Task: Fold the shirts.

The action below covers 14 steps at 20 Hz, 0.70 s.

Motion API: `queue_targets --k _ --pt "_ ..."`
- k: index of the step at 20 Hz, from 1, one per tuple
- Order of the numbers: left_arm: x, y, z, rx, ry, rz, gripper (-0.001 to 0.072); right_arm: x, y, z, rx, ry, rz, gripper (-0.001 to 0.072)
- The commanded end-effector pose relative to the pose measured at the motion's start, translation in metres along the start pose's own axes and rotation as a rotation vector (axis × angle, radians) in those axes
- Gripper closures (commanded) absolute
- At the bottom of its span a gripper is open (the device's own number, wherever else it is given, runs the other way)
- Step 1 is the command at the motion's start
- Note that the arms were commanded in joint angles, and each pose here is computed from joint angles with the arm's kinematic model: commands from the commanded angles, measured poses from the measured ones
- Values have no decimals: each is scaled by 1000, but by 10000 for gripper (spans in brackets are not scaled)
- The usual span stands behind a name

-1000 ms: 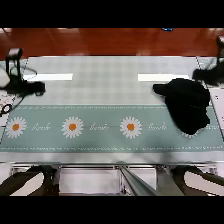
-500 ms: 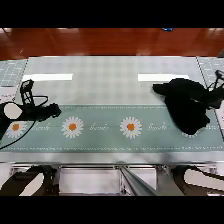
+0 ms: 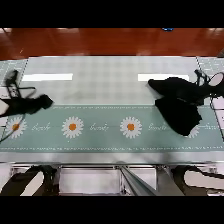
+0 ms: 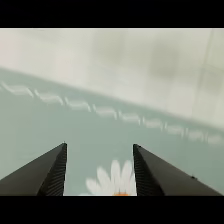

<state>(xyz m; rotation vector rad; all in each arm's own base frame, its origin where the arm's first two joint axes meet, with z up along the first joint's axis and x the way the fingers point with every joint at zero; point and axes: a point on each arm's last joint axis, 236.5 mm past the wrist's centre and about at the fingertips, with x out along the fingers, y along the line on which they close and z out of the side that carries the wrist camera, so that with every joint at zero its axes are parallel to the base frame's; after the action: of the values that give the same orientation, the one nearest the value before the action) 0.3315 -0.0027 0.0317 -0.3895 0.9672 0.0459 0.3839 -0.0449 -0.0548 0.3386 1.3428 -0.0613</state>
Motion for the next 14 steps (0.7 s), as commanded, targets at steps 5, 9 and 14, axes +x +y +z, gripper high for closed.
queue_targets --k 5,9,14 --pt "-144 -4 88 6 -447 5 202 -241 98 78 -247 -579 102 687" --pt "-173 -23 66 33 -461 -42 202 -353 152 59 -374 -823 169 687" --pt "-180 -37 55 68 -454 -75 202 -417 228 12 -566 -939 303 687"
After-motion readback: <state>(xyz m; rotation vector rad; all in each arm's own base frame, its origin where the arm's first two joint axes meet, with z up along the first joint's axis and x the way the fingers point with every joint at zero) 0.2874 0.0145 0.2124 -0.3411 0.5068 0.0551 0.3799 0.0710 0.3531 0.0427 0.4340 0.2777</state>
